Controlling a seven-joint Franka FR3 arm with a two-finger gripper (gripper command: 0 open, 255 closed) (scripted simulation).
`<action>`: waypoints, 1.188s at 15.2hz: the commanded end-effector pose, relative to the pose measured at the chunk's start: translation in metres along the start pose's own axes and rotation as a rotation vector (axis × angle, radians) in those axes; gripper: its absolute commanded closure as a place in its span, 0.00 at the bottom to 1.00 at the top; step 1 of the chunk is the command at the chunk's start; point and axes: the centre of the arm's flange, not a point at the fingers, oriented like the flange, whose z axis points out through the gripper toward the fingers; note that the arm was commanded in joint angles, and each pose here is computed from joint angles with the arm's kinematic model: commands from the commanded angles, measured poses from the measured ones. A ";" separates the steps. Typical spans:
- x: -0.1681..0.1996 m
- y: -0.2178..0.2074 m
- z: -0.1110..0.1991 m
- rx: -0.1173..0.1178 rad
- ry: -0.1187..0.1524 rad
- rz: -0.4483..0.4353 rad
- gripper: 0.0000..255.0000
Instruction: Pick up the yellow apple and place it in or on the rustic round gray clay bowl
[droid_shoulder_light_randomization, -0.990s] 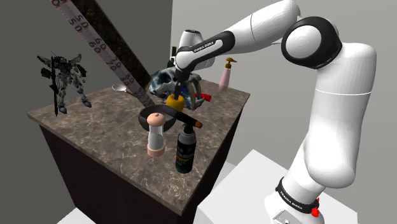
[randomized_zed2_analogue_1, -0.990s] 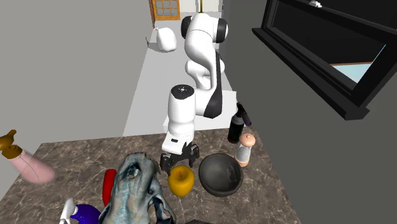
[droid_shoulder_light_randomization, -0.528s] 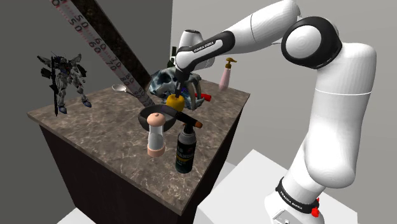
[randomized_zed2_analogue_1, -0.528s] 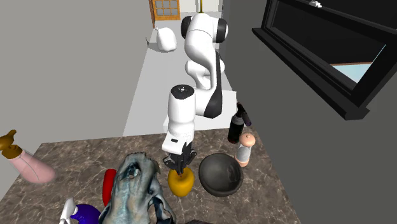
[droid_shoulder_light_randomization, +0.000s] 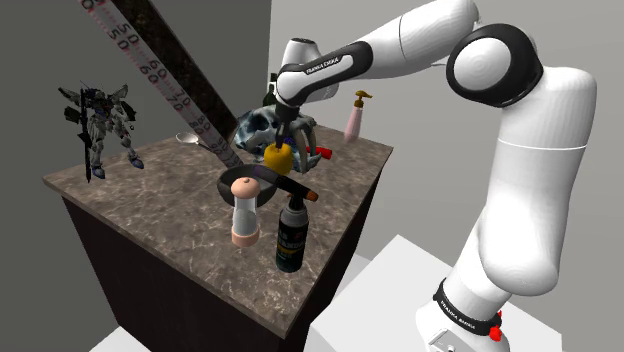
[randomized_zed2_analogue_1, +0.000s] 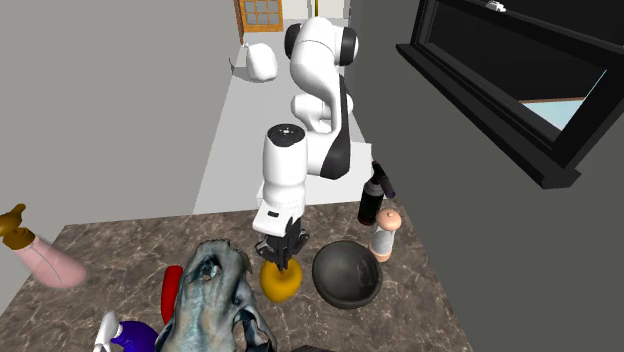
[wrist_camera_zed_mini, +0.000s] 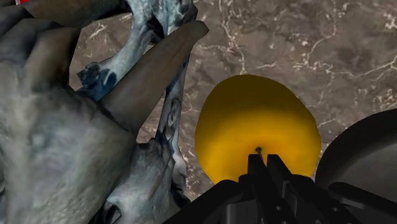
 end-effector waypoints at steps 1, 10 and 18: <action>0.001 0.002 -0.011 0.000 0.000 0.000 1.00; 0.008 0.009 -0.057 0.000 0.000 0.000 1.00; 0.014 0.017 -0.098 0.000 0.000 0.000 1.00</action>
